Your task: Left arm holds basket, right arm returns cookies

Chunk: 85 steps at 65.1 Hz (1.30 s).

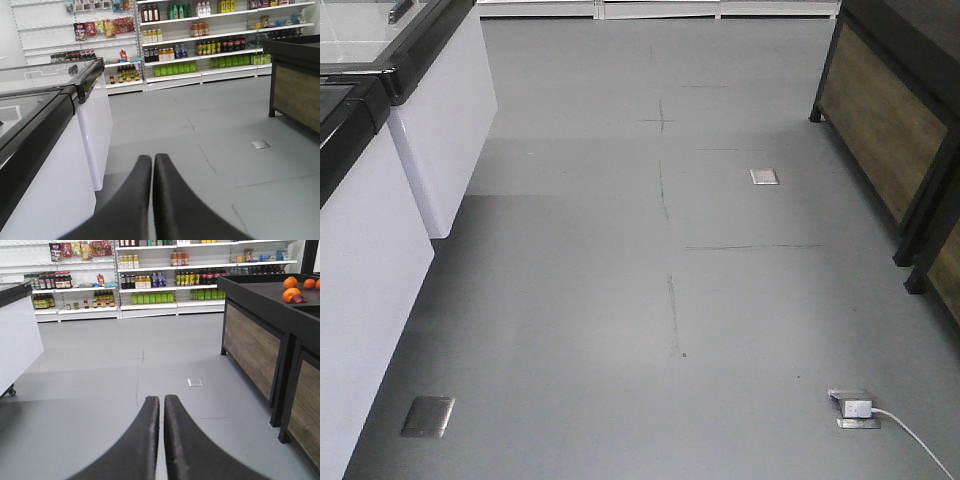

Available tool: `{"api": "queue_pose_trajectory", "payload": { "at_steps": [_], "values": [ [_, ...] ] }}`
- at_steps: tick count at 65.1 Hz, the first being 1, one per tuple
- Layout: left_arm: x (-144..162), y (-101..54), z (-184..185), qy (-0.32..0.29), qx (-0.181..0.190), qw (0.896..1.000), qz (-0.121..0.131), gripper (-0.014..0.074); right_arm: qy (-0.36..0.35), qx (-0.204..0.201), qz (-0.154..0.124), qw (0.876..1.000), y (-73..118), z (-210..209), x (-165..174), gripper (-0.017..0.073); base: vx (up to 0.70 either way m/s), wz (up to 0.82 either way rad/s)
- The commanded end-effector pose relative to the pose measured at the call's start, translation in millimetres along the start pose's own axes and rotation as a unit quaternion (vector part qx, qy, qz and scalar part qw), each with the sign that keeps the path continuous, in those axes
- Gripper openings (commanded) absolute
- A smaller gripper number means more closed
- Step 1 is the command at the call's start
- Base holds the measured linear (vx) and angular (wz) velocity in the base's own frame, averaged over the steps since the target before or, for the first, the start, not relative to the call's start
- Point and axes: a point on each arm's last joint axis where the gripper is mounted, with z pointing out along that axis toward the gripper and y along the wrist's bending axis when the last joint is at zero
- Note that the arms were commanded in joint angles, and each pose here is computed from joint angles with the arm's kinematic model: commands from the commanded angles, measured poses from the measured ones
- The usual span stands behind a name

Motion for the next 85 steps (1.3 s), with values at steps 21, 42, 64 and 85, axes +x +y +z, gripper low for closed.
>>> {"api": "queue_pose_trajectory", "payload": {
  "at_steps": [21,42,64,85],
  "values": [
    [-18.0,1.4,-3.6,-0.061,-0.006,0.998,0.001,-0.0006,-0.032,-0.002,-0.007,0.999,0.3,0.2,-1.3,-0.001,0.0,0.0],
    [-18.0,1.4,-3.6,-0.061,-0.006,0.998,0.001,-0.0006,-0.032,-0.002,-0.007,0.999,0.3,0.2,-1.3,-0.001,0.0,0.0],
    [-18.0,1.4,-3.6,-0.061,-0.005,0.998,-0.002,-0.0006,-0.032,-0.002,-0.007,0.999,0.3,0.2,-1.3,-0.001,0.0,0.0],
    [-19.5,1.5,-3.8,-0.069,-0.006,0.998,-0.002,-0.0006,-0.032,-0.002,-0.007,0.999,0.3,0.2,-1.3,-0.001,0.0,0.0]
  ]
}}
